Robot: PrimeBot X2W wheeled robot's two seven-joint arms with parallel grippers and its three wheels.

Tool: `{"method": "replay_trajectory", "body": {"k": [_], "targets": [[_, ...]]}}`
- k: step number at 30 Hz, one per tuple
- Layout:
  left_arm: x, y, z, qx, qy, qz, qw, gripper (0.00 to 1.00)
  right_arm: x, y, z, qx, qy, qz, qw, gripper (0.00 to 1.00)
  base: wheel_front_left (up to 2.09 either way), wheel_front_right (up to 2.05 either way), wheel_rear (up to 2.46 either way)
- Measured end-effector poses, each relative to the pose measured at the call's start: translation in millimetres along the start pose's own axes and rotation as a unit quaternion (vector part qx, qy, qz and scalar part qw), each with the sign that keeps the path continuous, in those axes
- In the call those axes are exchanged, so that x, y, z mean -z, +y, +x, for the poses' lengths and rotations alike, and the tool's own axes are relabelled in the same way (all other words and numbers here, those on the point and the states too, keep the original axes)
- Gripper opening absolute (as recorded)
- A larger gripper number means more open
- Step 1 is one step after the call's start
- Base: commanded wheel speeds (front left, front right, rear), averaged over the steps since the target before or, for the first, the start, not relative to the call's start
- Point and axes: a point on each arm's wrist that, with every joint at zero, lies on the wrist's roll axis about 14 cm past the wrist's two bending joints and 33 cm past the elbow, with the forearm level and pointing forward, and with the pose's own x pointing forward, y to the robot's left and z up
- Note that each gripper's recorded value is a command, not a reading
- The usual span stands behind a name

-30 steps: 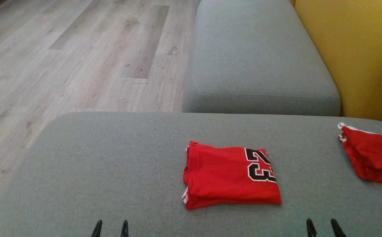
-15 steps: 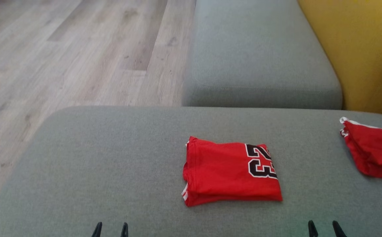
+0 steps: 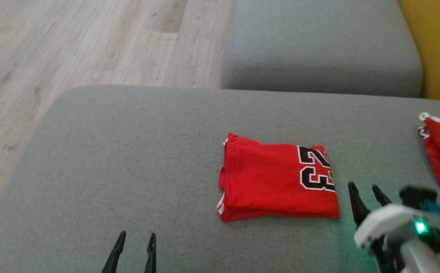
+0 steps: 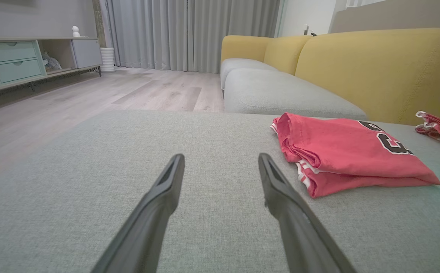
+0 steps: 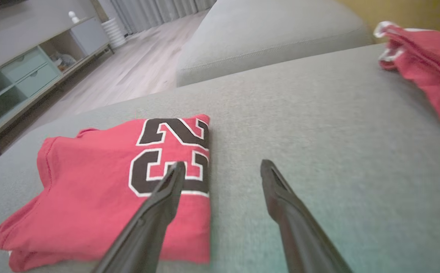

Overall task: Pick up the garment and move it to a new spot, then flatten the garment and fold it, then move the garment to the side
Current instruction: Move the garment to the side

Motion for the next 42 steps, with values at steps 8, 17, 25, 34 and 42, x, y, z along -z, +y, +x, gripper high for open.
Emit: {"method": "replay_trajectory", "body": {"k": [8,17,25,34,42], "targets": [[3.1,-2.8,6.5,0.000,0.011,-0.003,1.000,1.00,14.4,0.2,37.0,-0.004,0.101,-0.007,0.995,1.00,0.00,0.00,0.00],[7.2,1.7,10.9,-0.013,0.021,-0.002,1.000,1.00,47.4,20.6,49.2,-0.022,0.162,0.000,0.987,0.00,0.00,0.00,0.00],[10.0,-11.1,22.3,0.009,0.029,-0.008,1.000,1.00,14.7,-3.8,56.7,-0.006,0.117,-0.030,0.993,0.00,0.00,0.00,0.00],[6.9,-43.6,63.2,0.067,0.030,-0.004,0.997,1.00,-103.7,-83.9,75.4,0.064,0.024,-0.113,0.991,0.00,0.00,0.00,0.00],[12.7,-69.6,92.6,0.108,0.040,-0.015,0.993,1.00,-159.6,-170.6,51.6,0.160,0.024,-0.165,0.973,0.00,0.00,0.00,0.00]]}}
